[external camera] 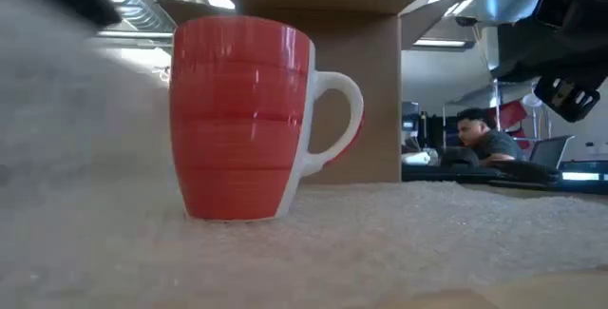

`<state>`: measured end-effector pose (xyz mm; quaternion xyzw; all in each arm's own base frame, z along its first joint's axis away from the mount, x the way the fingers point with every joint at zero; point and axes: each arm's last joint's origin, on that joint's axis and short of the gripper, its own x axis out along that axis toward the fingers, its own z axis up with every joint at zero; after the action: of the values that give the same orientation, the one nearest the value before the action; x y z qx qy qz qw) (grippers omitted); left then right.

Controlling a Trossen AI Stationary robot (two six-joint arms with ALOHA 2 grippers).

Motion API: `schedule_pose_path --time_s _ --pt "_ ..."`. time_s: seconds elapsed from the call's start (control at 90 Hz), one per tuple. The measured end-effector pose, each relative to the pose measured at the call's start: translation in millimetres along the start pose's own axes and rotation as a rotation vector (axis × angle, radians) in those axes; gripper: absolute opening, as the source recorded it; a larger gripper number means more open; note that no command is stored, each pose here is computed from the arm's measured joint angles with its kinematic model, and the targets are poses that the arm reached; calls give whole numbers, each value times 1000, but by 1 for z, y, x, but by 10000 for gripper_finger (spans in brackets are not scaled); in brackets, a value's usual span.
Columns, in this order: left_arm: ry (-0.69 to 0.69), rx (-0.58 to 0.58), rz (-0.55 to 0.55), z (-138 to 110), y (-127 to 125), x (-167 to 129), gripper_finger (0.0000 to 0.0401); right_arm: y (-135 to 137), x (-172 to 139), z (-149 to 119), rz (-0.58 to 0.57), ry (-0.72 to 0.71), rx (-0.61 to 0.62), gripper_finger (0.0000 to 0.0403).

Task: Wrap mug
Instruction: Wrap the red mug using the bubble wrap

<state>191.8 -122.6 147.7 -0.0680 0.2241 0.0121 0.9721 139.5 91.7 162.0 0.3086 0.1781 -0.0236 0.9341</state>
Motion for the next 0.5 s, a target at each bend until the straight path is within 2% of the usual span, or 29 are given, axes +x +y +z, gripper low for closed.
schedule_pose_path --time_s 0.256,0.378,0.5 --pt "-121 109 -32 43 -4 7 0 2 0 2 15 -22 17 0" --pt "-133 110 -61 54 -2 11 0 6 2 5 15 -26 20 0" --pt "-139 61 -82 62 2 14 0 14 11 13 19 -1 -3 0"
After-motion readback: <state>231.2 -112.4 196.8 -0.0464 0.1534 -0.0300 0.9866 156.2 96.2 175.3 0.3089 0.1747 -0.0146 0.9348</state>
